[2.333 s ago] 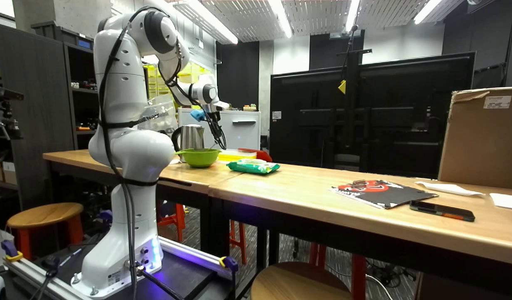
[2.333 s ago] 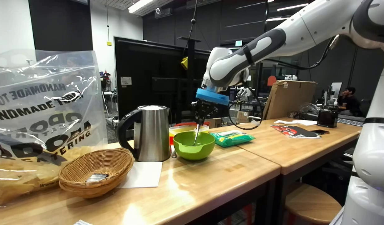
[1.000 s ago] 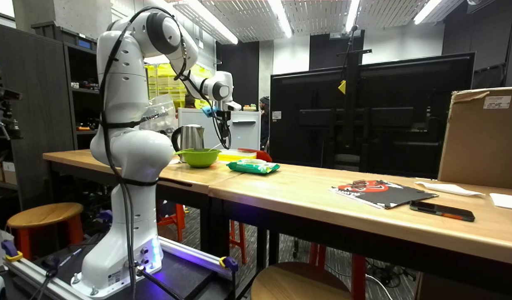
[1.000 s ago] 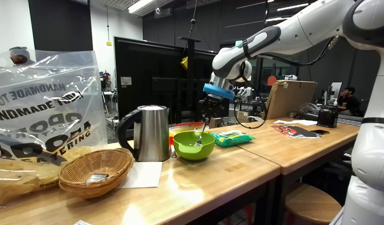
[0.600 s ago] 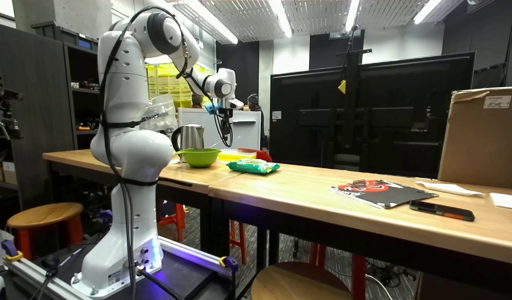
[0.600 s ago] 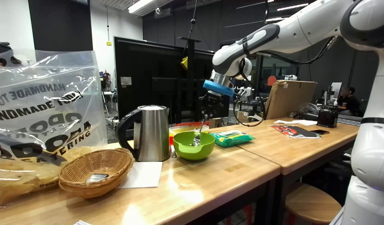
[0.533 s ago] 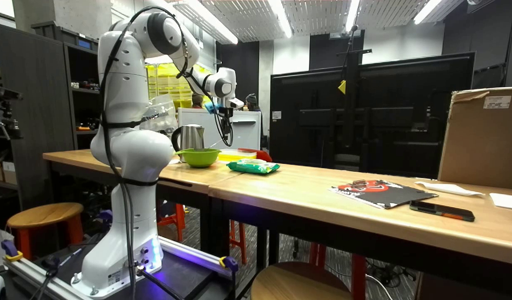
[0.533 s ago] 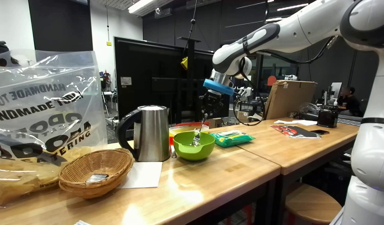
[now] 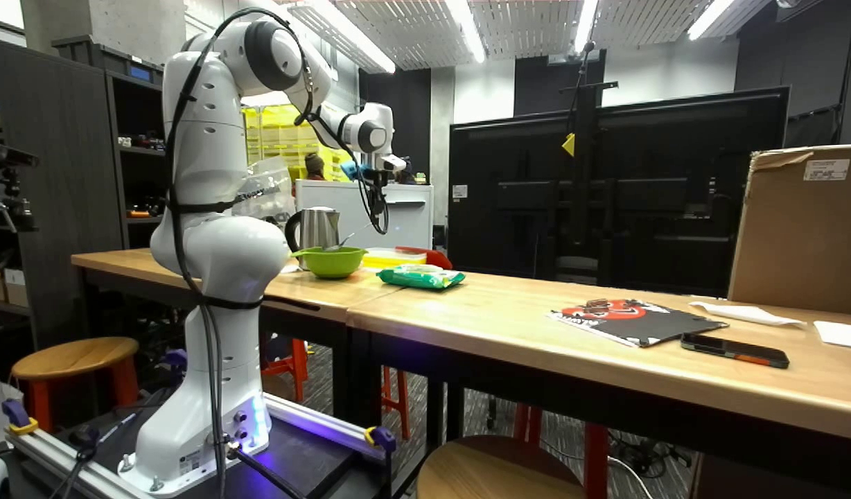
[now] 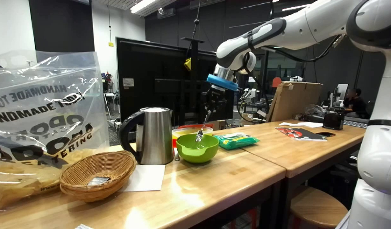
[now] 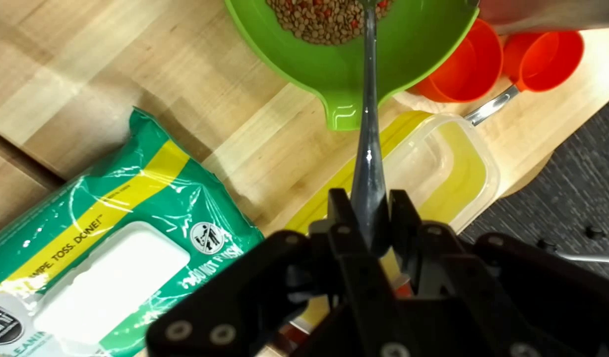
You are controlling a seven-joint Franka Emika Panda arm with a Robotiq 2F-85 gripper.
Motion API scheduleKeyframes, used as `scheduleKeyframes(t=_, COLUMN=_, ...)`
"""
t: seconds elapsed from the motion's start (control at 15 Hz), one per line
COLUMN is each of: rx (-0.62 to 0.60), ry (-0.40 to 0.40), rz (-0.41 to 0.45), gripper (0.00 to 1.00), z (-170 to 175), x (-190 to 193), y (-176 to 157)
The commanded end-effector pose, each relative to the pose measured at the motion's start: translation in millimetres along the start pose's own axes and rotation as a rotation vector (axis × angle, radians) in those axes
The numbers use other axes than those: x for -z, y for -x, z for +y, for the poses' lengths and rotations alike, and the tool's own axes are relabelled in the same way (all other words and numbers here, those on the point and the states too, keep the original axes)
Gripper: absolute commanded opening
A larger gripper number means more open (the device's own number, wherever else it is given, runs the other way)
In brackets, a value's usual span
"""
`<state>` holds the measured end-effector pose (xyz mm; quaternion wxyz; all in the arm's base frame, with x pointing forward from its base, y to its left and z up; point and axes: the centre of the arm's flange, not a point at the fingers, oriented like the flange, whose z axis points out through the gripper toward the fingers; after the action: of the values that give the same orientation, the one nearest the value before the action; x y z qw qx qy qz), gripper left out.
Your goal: Put the silver fork inside the green bowl
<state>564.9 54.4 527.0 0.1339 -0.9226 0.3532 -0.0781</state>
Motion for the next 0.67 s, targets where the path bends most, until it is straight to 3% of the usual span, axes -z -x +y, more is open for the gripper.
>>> scheduleKeyframes(t=0.0, rx=0.008, ry=-0.005, rz=-0.011, gripper=0.05, z=-6, x=17, y=0)
scheduleKeyframes(t=0.6, rx=0.058, ry=0.043, rz=0.061, gripper=0.05, z=-22, x=37, y=27)
